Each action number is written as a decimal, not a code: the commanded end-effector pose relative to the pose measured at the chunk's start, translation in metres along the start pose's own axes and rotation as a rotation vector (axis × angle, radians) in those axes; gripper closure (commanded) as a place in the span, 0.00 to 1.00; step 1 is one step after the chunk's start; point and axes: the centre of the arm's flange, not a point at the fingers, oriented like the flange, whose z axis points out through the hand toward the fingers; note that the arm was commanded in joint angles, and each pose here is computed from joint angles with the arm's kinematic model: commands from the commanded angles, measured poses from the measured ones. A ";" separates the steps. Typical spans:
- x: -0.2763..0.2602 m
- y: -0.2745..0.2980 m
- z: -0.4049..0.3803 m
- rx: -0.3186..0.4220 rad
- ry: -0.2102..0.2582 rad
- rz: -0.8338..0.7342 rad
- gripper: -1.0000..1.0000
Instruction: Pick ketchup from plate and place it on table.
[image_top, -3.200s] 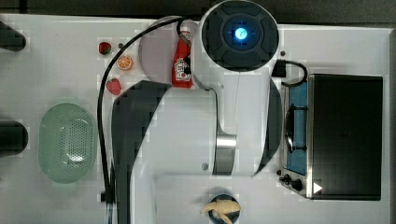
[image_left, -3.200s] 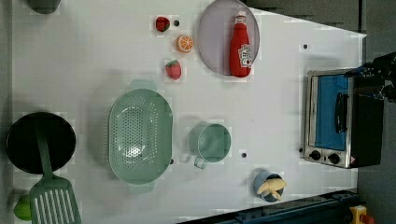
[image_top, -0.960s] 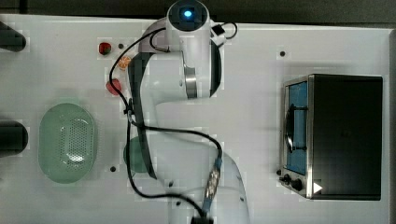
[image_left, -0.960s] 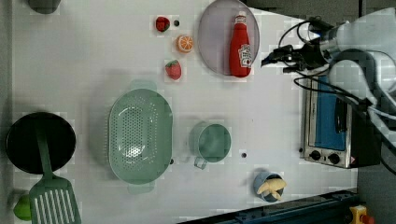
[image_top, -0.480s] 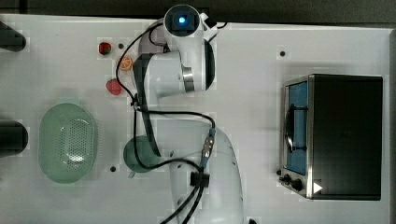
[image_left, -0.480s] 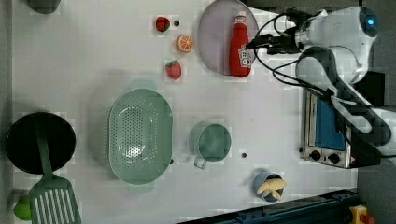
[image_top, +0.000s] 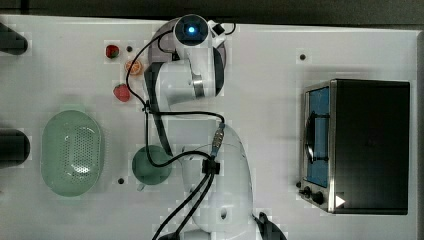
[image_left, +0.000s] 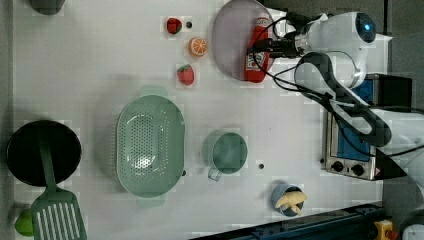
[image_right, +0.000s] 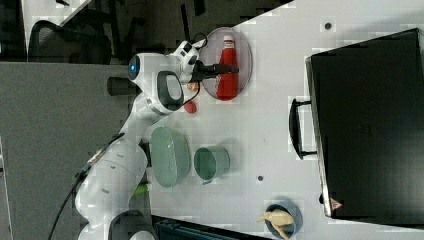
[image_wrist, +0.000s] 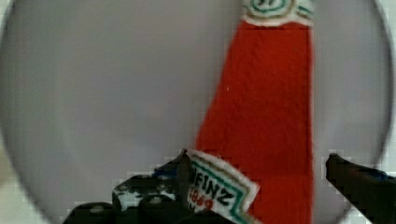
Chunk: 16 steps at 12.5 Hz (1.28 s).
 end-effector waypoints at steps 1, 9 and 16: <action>0.009 -0.004 -0.007 0.003 0.025 -0.037 0.00; 0.013 -0.007 -0.007 0.011 0.048 -0.036 0.41; 0.031 0.004 -0.099 0.050 0.112 0.028 0.41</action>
